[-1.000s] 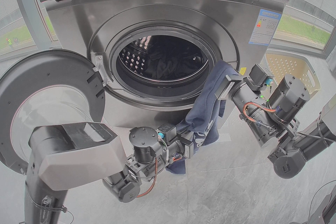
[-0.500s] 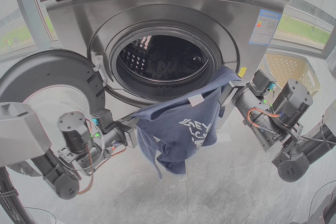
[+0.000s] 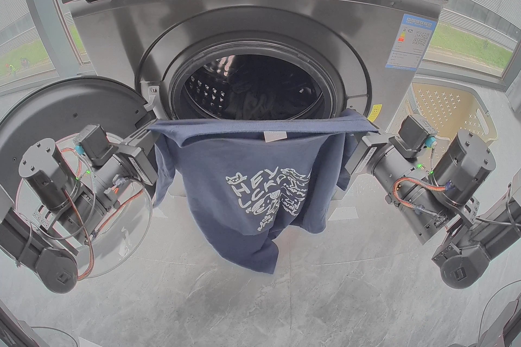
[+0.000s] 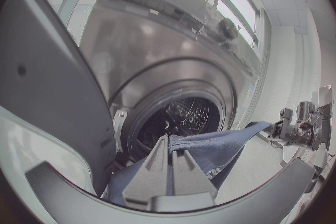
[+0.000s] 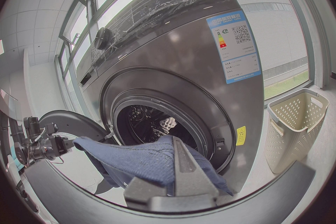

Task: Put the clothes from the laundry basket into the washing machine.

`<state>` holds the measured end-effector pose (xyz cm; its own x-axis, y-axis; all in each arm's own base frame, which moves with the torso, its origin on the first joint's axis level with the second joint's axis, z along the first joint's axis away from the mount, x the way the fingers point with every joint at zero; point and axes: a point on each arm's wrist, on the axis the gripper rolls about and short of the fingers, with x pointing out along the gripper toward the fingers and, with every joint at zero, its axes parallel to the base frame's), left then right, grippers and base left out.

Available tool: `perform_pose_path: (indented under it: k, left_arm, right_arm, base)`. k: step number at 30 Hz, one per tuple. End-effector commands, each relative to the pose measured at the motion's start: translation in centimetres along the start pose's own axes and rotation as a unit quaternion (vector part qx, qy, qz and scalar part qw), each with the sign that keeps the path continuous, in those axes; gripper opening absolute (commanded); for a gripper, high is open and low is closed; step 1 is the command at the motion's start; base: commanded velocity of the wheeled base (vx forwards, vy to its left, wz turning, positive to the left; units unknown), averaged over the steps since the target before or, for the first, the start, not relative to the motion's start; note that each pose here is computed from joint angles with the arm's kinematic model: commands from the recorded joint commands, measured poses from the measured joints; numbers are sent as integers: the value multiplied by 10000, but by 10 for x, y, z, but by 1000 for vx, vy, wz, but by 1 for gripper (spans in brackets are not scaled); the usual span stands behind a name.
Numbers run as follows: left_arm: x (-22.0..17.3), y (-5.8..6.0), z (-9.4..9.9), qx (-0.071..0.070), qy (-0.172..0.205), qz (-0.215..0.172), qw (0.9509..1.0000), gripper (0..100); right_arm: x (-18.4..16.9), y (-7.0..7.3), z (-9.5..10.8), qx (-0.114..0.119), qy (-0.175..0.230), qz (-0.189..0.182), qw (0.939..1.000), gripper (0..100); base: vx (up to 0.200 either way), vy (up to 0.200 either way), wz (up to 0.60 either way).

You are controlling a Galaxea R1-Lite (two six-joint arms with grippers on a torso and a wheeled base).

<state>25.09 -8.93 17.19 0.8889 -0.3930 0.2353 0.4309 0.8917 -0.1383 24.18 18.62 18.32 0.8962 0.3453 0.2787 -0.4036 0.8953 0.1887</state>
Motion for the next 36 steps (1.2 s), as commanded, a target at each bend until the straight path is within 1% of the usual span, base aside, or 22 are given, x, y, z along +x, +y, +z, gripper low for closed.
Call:
perform_pose_path:
  k: [1,4,6,8,9,10,11,14,18,23,26,29,33,36]
  left_arm:
    - [-6,-8,28,30,-508,-151,9986,0]
    - [-7,-10,38,43,-694,-196,9974,0]
    - [-7,-11,40,46,-740,-203,9970,0]
    - [-7,-15,48,38,-890,-286,9956,0]
    - [-7,-15,48,38,-890,-286,9956,0]
    - [-8,-19,51,10,-948,-369,9948,0]
    - [-9,-21,51,0,-951,-399,9947,0]
    - [-10,-24,56,-7,-1018,-422,9939,0]
    - [-10,-27,61,-28,-1114,-456,9927,0]
    - [-8,-28,65,-30,-1183,-459,9919,0]
    - [-6,-29,68,-37,-1265,-479,9908,0]
    - [-5,-29,69,-38,-1282,-466,9906,0]
    - [-6,-29,68,-39,-1260,-463,9909,0]
    - [-6,-32,68,-64,-1258,-528,9906,0]
  right_arm:
    - [-1,1,7,-1,-102,10,9999,0]
    - [-4,0,13,15,-171,3,9999,0]
    - [-4,0,14,15,-193,-3,9998,0]
    - [-6,1,19,-17,-248,24,9997,0]
    - [-6,1,19,-17,-248,24,9997,0]
    - [-6,2,22,-6,-298,36,9996,0]
    - [-6,2,23,-9,-313,29,9995,0]
    - [-8,2,31,17,-422,47,9991,0]
    - [-8,2,33,-58,-474,40,9989,0]
    - [-5,5,39,-20,-611,59,9981,0]
    - [-6,5,47,-27,-735,66,9973,0]
    - [-6,5,50,-25,-764,68,9971,0]
    - [-7,5,48,-24,-742,67,9972,0]
    - [-7,4,48,-29,-736,59,9973,0]
  base:
    - [0,0,0]
    - [0,0,0]
    - [0,0,0]
    - [0,0,0]
    - [0,0,0]
    - [0,0,0]
    - [0,0,0]
    - [0,0,0]
    - [0,0,0]
    - [0,0,0]
    - [0,0,0]
    - [0,0,0]
    - [0,0,0]
    - [0,0,0]
